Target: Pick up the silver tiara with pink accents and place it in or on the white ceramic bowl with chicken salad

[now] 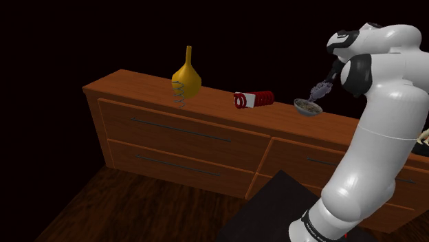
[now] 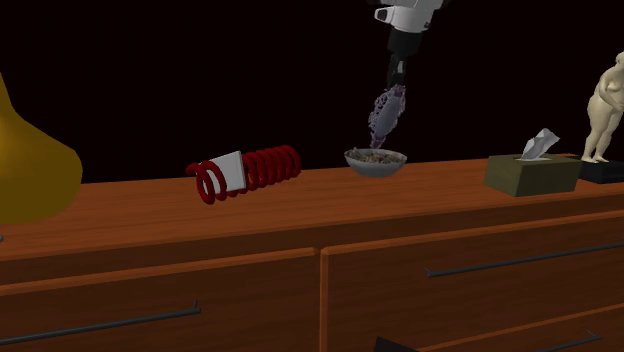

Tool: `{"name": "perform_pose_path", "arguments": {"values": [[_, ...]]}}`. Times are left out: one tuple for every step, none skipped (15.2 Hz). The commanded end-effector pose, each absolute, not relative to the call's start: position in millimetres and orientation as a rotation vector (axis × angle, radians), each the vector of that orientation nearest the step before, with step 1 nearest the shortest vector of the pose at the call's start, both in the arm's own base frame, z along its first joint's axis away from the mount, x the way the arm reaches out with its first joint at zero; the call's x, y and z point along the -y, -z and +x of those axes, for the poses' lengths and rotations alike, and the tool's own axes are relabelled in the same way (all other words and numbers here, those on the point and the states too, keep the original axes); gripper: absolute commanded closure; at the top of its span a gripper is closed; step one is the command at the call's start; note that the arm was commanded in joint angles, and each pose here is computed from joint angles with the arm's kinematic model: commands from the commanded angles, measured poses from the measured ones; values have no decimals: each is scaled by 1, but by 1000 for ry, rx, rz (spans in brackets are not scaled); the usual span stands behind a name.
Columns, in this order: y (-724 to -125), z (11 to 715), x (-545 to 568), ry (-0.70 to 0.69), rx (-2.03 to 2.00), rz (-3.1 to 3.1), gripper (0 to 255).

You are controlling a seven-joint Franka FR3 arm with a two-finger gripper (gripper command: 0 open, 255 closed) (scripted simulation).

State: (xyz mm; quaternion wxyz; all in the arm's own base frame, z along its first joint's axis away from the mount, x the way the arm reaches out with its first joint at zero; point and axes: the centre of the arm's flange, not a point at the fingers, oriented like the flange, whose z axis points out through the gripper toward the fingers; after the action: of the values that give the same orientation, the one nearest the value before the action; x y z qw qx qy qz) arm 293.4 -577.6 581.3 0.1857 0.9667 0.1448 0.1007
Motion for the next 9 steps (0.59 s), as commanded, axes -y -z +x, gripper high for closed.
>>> {"name": "perform_pose_path", "arguments": {"values": [[-554,296,579,-257,-415,2757,255],[-549,296,579,-257,-415,2757,255],[-543,296,579,-257,-415,2757,255],[-538,296,579,-257,-415,2757,255],[-533,296,579,-257,-415,2757,255],[-527,296,579,-257,-415,2757,255],[-522,296,579,-257,-415,2757,255],[-517,296,579,-257,-415,2757,255],[-512,296,579,-257,-415,2757,255]]}}
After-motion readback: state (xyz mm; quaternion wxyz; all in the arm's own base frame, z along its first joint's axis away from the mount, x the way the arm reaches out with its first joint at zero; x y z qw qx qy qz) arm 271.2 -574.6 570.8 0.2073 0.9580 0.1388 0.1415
